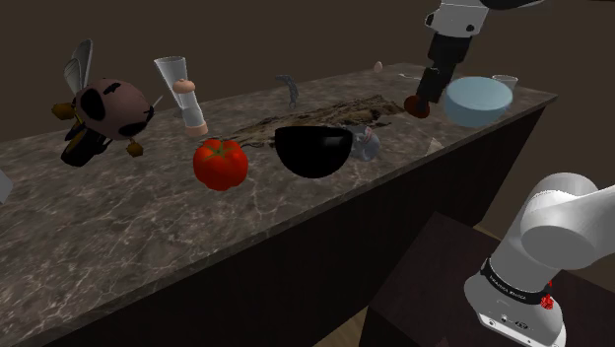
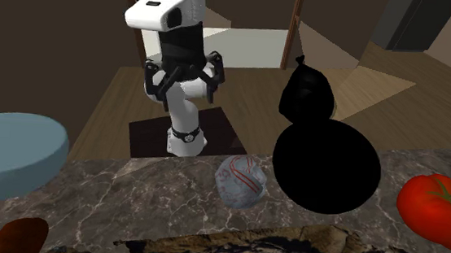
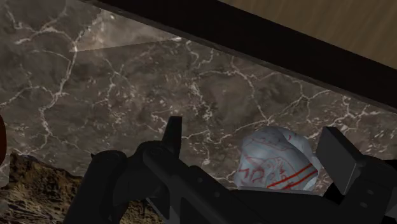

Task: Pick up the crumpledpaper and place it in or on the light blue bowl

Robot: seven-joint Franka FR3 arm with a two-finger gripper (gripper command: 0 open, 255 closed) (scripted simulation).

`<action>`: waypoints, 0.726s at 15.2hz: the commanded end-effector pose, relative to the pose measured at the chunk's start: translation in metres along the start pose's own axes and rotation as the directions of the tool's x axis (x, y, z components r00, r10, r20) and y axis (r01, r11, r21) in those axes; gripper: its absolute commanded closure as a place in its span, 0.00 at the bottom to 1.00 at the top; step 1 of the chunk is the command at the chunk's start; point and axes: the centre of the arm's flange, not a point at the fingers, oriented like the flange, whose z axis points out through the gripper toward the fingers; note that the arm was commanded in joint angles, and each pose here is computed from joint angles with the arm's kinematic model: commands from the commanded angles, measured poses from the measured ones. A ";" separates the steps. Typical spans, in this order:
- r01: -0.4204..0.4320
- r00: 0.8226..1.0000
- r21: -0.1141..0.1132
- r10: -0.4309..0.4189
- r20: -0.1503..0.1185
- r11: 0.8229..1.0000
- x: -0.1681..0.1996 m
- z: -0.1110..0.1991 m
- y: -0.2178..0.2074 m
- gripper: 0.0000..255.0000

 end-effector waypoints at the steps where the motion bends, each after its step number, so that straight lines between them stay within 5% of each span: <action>1: 0.000 1.000 0.000 0.000 0.000 1.000 0.000 0.000 0.000 0.00; 6: 0.098 0.990 -0.034 -0.101 -0.102 0.995 0.029 0.030 -0.042 0.00; 11: 0.187 0.960 -0.076 -0.199 -0.195 0.979 0.056 0.058 -0.084 0.00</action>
